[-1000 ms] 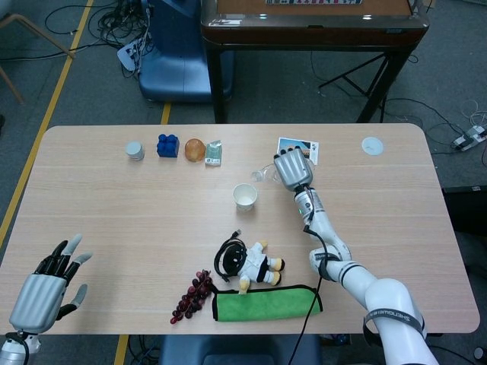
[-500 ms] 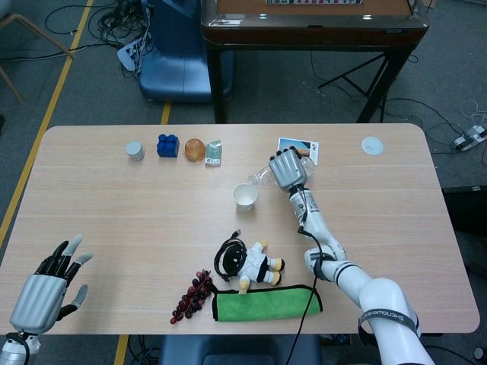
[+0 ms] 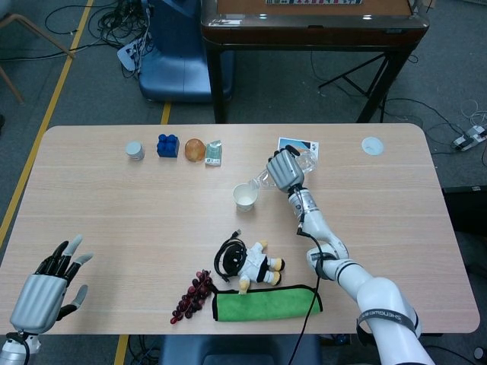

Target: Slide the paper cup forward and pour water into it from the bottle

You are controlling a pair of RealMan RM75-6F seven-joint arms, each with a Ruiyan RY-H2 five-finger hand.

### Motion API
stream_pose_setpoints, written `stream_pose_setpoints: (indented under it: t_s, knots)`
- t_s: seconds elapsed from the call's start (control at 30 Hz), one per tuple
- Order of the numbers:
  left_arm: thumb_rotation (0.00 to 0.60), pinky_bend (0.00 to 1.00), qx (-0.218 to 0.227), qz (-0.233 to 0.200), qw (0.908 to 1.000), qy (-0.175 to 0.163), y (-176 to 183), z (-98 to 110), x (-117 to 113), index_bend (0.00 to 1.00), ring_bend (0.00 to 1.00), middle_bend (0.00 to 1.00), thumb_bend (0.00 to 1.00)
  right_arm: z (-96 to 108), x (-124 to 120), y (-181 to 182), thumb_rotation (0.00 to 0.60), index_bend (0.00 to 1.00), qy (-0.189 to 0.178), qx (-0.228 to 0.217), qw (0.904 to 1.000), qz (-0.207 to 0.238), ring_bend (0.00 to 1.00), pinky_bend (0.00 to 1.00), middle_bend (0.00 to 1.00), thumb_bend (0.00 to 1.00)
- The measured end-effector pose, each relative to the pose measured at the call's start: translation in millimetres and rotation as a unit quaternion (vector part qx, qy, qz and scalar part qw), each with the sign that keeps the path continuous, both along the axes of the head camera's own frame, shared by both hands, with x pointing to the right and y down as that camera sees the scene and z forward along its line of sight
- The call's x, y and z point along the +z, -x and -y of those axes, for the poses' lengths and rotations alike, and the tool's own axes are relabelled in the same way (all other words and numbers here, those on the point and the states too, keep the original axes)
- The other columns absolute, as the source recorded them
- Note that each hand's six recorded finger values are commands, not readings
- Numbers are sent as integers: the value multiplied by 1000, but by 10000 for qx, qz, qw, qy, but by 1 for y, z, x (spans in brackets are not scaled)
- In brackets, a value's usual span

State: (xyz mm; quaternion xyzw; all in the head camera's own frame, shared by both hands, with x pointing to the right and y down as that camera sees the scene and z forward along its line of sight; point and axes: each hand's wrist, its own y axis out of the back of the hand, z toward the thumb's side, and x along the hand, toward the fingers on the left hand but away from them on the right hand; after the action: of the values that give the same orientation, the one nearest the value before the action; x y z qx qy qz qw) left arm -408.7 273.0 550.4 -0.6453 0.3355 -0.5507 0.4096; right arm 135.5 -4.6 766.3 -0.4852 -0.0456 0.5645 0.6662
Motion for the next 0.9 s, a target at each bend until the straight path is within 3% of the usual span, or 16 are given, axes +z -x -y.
stream_pose_setpoints:
  t_s: [0.9]
  knots:
    - [600,229,-11,-1,10000,8,1,0,-1,233,40,31,358,5,-4,2,600,608,-453,-537,9946,-765,468,507,632,193]
